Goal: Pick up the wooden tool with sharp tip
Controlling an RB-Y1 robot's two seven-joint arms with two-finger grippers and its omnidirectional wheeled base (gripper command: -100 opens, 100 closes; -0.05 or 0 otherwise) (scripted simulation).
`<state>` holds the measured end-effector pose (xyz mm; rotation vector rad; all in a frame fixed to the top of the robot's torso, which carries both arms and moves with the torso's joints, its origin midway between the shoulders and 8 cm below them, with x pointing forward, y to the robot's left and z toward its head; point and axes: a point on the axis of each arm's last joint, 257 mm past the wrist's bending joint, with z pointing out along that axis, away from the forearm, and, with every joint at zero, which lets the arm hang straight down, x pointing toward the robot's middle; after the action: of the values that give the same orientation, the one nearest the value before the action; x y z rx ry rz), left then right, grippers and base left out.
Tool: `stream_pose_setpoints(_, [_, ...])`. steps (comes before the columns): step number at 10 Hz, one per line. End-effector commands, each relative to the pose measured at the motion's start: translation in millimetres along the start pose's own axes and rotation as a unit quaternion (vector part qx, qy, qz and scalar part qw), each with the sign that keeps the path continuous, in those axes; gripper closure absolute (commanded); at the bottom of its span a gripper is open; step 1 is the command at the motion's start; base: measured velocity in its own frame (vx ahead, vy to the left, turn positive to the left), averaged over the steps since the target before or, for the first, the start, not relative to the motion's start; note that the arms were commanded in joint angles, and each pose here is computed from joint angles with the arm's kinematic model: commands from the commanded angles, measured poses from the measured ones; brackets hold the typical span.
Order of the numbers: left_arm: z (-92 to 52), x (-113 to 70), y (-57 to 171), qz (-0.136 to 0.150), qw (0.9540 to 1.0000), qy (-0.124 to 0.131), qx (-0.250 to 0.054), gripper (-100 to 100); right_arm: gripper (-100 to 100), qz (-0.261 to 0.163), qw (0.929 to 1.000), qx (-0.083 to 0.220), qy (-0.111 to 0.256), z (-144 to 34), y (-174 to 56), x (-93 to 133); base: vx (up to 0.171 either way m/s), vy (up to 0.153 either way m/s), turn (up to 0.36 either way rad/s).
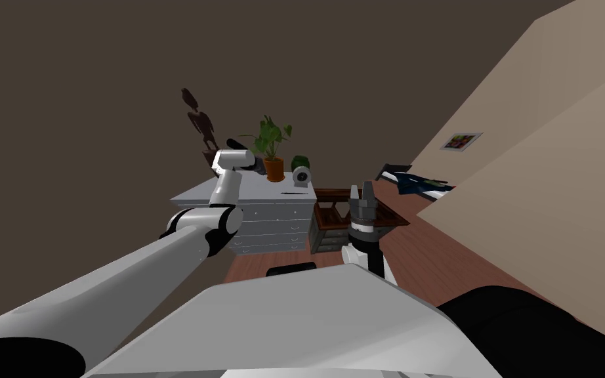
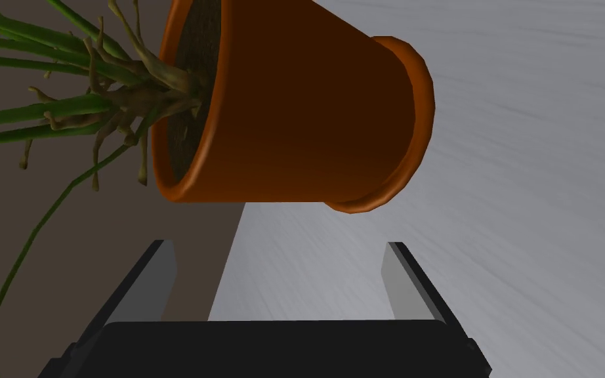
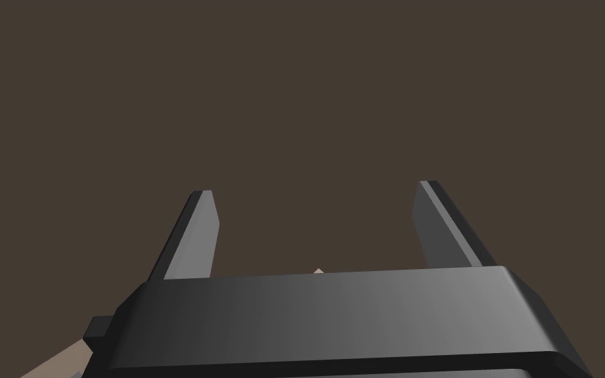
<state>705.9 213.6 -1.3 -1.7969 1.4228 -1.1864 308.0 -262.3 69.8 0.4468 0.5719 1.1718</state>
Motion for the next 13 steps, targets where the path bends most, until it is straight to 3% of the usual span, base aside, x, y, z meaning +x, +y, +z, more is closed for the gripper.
stream_pose_setpoints(1, [3.5,2.9,14.5,-0.003,0.9993,-0.005,-0.036,-100,0,0.0,1.0,0.0,0.0,0.0,0.0,0.0,0.028,0.025,0.004])
stream_pose_setpoints(2, [4.2,1.5,18.4,-0.004,0.9991,-0.007,-0.042,-100,0,0.0,1.0,0.0,0.0,0.0,0.0,0.0,0.016,0.017,-0.002])
stream_pose_setpoints(3, [2.7,17.1,22.3,-0.006,0.9979,-0.003,-0.065,-100,0,0.0,1.0,0.0,0.0,0.0,0.0,0.0,0.025,0.016,0.015])
stream_pose_setpoints(4, [4.6,12.7,34.6,-0.007,0.9963,-0.009,-0.085,-100,0,0.0,1.0,0.0,0.0,0.0,0.0,0.0,0.026,0.015,0.003])
stream_pose_setpoints(5, [-0.1,29.6,35.0,-0.006,0.9949,-0.004,-0.101,-100,0,0.0,1.0,0.0,0.0,0.0,0.0,0.0,0.032,0.019,0.015])
stream_pose_setpoints(7, [3.2,23.6,51.9,-0.008,0.9917,-0.013,-0.128,-100,0,0.0,1.0,0.0,0.0,0.0,0.0,0.0,0.024,0.015,0.0])
stream_pose_setpoints(8, [-0.8,37.9,60.6,-0.007,0.9879,-0.012,-0.154,-100,0,0.0,1.0,0.0,0.0,0.0,0.0,0.0,0.031,0.014,0.015])
stream_pose_setpoints(9, [0.0,34.3,69.7,-0.008,0.9855,-0.017,-0.169,-100,0,0.0,1.0,0.0,0.0,0.0,0.0,0.0,0.03,0.013,0.003])
stream_pose_setpoints(10, [-4.3,49.4,76.8,-0.005,0.9817,-0.015,-0.19,-100,0,0.0,1.0,0.0,0.0,0.0,0.0,0.0,0.032,0.011,0.011])
stream_pose_setpoints(11, [-4.8,44.9,88.1,-0.006,0.9778,-0.022,-0.208,-100,0,0.0,1.0,0.0,0.0,0.0,0.0,0.0,0.032,0.01,0.002])
stream_pose_setpoints(12, [-8.4,58.9,98.1,-0.002,0.9729,-0.021,-0.23,-100,0,0.0,1.0,0.0,0.0,0.0,0.0,0.0,0.033,0.008,0.015])
stream_pose_setpoints(13, [-10.4,55.7,106.1,-0.002,0.9692,-0.026,-0.245,-100,0,0.0,1.0,0.0,0.0,0.0,0.0,0.0,0.029,0.006,0.002])
